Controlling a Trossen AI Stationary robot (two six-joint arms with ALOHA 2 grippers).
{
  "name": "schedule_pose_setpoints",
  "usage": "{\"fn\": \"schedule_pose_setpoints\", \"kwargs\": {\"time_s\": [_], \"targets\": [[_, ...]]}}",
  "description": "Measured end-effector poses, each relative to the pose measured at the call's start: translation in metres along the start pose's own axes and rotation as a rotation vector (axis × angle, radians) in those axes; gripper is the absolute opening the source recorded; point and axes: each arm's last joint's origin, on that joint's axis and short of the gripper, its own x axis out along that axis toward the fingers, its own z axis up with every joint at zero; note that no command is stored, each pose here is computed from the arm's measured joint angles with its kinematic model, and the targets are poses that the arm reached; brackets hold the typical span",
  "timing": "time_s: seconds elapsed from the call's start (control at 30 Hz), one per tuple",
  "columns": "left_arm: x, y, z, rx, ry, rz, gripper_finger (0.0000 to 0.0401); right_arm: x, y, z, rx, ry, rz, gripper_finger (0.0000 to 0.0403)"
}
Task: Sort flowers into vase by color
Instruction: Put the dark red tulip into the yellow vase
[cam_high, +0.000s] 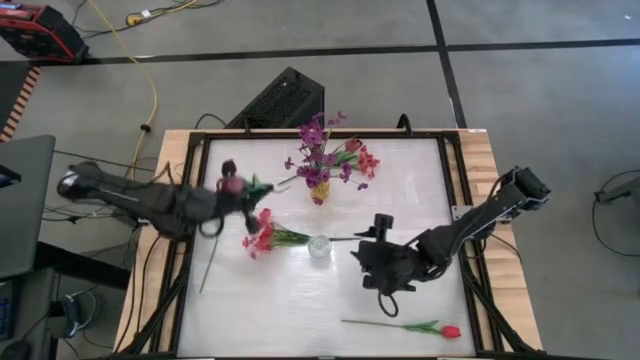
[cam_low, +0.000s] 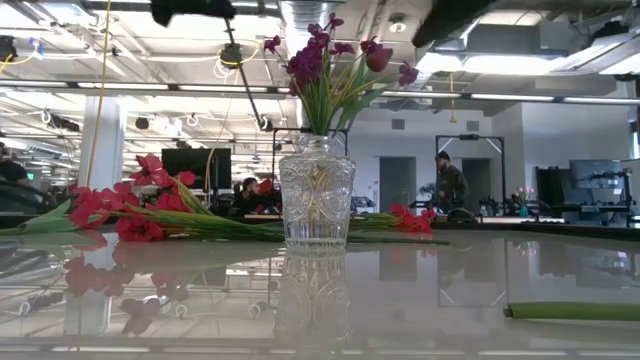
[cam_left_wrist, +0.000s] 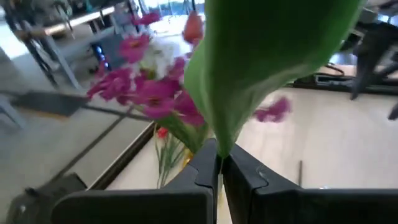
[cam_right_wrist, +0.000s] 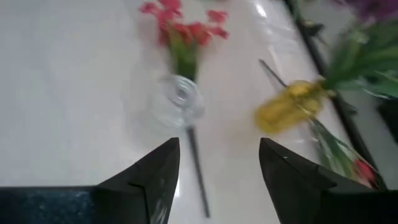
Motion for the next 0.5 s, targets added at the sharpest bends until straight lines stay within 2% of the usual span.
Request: {"fn": "schedule_pose_setpoints", "kwargs": {"time_s": [0.07,0.17,0.23,0.33,0.5], "targets": [[0.009,0.017,0.0,-0.047,0.023,-0.032,0.0,0.002,-0.002,-0.009,-0.005,0.023,-0.039,0.0239],[0.022,0.039,0.0,-0.148,0.054,-0.105,0.0,0.002,-0.007,-0.021,0.011,0.039,-0.048,0.0229],[0.031,0.053,-0.002,-0.2,0.075,-0.116,0.0,0.0,-0.013,-0.026,0.031,0.036,-0.051,0.0223],[0.041,0.068,-0.003,-0.231,0.083,-0.116,0.0,-0.005,-0.023,-0.033,0.067,0.031,-0.052,0.0214],[0.052,0.082,0.003,-0.271,-0.002,-0.183,0.0,-0.015,-0.041,-0.04,0.119,-0.003,-0.045,0.0201]]}}
